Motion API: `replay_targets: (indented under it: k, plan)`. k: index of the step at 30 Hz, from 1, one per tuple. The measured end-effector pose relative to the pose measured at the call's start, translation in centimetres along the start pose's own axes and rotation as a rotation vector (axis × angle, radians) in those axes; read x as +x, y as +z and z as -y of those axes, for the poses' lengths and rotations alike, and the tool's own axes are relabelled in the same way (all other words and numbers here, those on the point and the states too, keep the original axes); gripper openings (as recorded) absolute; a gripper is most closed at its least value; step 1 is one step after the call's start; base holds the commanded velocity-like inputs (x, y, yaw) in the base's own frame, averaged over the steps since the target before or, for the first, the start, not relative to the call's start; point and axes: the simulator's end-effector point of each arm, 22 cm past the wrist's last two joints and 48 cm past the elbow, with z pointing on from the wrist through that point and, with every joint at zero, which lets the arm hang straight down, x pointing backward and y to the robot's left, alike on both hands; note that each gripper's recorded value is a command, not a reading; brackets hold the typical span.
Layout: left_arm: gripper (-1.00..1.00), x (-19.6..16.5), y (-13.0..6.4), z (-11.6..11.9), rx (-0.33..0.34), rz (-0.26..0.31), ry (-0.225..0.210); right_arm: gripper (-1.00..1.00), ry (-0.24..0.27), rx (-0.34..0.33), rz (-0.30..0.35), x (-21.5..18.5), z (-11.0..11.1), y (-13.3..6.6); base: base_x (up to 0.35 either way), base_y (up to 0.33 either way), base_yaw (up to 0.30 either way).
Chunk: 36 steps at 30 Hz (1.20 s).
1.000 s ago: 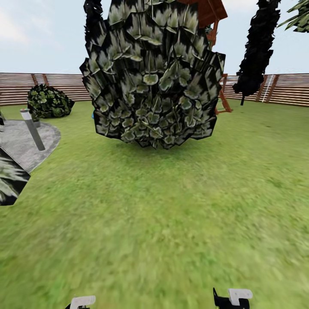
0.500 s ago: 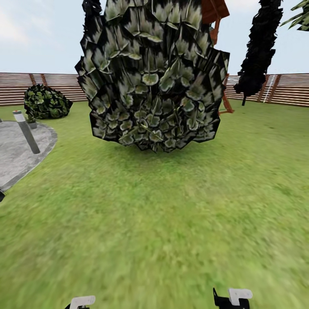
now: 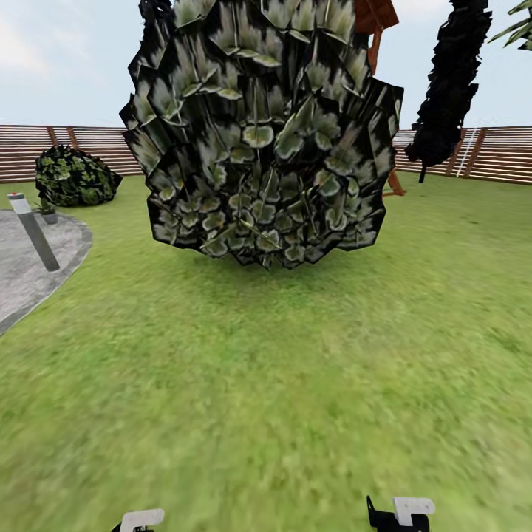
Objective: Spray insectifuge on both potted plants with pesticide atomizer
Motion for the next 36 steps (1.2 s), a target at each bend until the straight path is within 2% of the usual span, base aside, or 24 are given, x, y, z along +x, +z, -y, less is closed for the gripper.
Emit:
replay_targets:
  k: [7, 36]
  plan:
    - [-1.00, 0.02, -0.01, 0.01, 0.001, 0.000, 0.001, 1.00, 0.000, 0.000, 0.000, 0.00, -0.02, 0.00, 0.339, 0.000, 0.122]
    - [-1.00, -0.01, 0.00, 0.00, 0.000, 0.000, 0.000, 1.00, 0.000, -0.001, 0.000, 0.00, -0.03, 0.00, 0.339, -0.051, 0.220]
